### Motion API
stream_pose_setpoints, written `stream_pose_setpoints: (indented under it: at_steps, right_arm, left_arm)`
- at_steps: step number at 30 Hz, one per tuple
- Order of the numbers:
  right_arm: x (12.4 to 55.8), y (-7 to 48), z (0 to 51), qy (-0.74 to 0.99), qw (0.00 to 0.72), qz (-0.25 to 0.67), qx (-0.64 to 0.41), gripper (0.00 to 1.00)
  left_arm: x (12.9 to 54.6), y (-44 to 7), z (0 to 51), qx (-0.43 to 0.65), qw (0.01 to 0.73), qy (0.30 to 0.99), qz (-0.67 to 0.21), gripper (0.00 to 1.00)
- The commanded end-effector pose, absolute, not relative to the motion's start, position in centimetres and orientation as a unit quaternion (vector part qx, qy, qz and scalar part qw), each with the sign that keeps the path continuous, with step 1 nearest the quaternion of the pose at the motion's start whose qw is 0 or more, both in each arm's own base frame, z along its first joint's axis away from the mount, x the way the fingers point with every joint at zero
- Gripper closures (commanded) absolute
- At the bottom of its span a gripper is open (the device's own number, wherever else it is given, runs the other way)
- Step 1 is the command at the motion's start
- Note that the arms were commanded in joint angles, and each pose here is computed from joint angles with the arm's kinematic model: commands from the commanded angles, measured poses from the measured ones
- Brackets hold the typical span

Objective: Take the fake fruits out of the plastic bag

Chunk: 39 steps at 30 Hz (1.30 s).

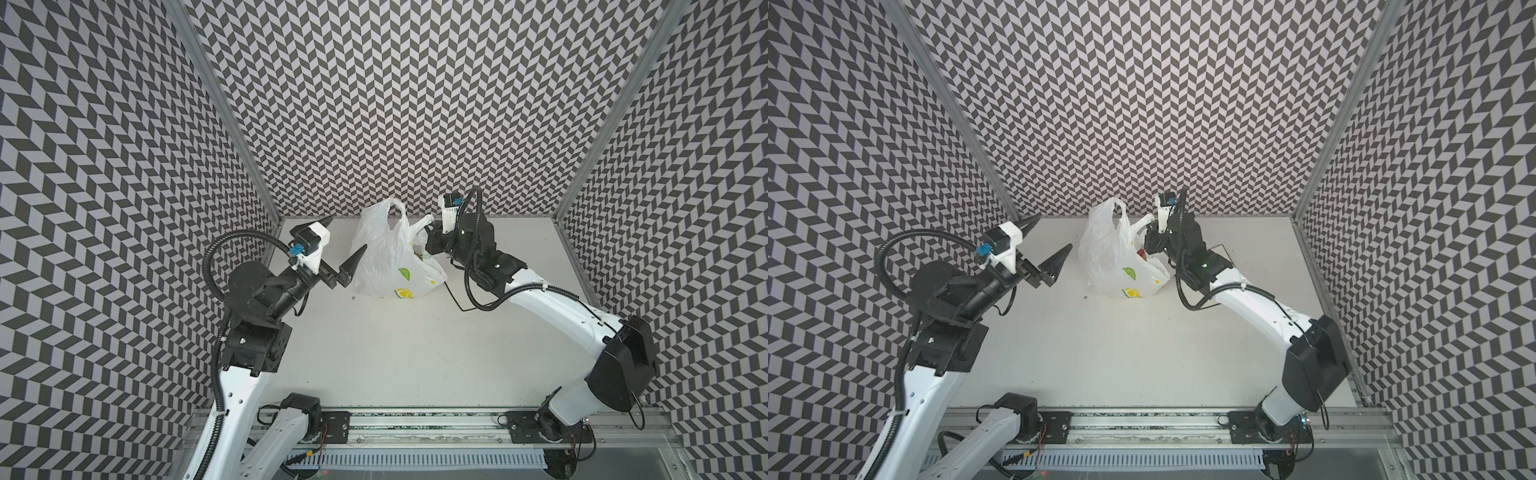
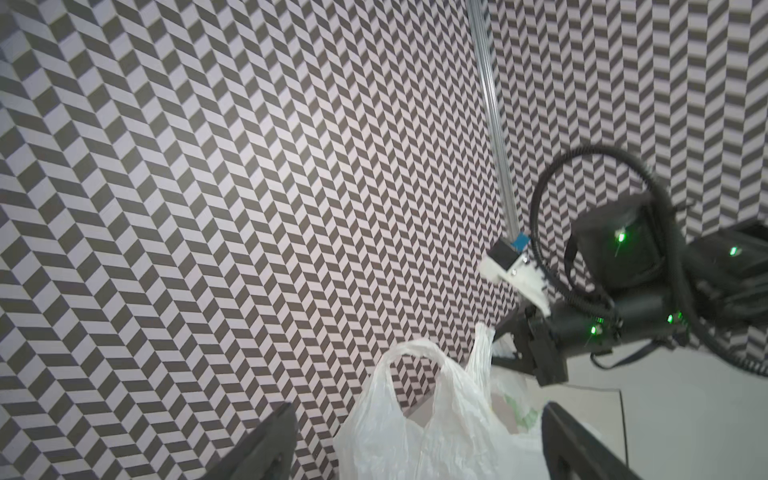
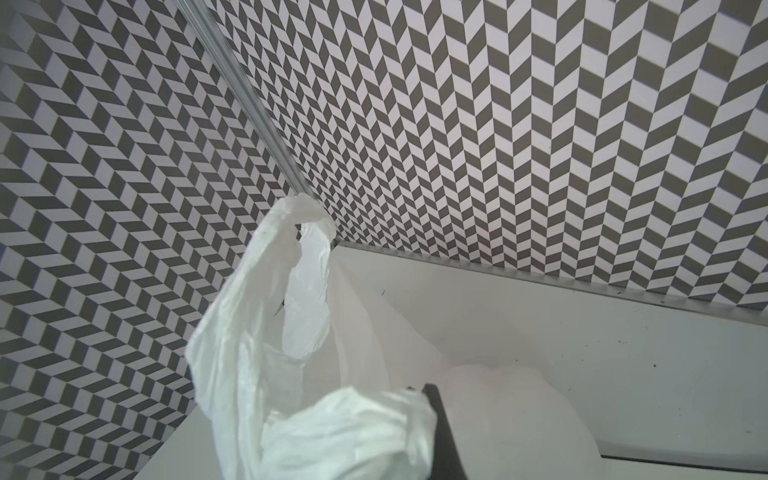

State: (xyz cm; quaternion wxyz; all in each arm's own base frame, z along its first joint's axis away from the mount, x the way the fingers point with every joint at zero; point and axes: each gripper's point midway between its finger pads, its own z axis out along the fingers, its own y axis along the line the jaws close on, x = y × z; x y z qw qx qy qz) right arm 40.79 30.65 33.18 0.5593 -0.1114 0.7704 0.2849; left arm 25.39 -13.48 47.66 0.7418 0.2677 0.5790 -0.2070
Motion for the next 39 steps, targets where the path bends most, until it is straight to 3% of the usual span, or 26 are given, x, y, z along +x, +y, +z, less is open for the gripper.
stream_pose_setpoints:
  at_steps: [1,4,9,16,29,33,39]
  right_arm:
    - [38.5,31.8,36.6,0.736,0.558,0.366,-0.118,1.00]
    - [37.4,32.7,37.2,0.723,0.548,0.399,-0.135,1.00]
    - [35.4,33.5,36.9,0.704,0.537,0.435,-0.166,1.00]
    - [34.3,33.6,35.5,0.695,0.522,0.469,-0.157,1.00]
    - [33.8,32.8,35.3,0.694,0.533,0.461,-0.152,1.00]
    - [33.9,32.7,35.1,0.694,0.536,0.457,-0.150,1.00]
    - [34.9,31.0,34.5,0.712,0.550,0.421,-0.114,1.00]
  left_arm:
    - [27.6,-14.1,45.2,0.110,0.631,0.681,-0.356,0.14]
    - [28.8,-16.0,43.4,0.072,0.572,0.726,-0.375,0.14]
    - [30.9,-18.8,43.3,0.051,0.536,0.754,-0.377,0.13]
    - [35.4,-20.5,40.4,0.027,0.488,0.814,-0.315,0.15]
    - [37.5,-25.5,37.8,0.024,0.430,0.829,-0.358,0.24]
    - [38.6,-26.0,37.2,0.009,0.431,0.825,-0.364,0.33]
    - [38.6,-24.9,37.5,-0.015,0.449,0.821,-0.354,0.80]
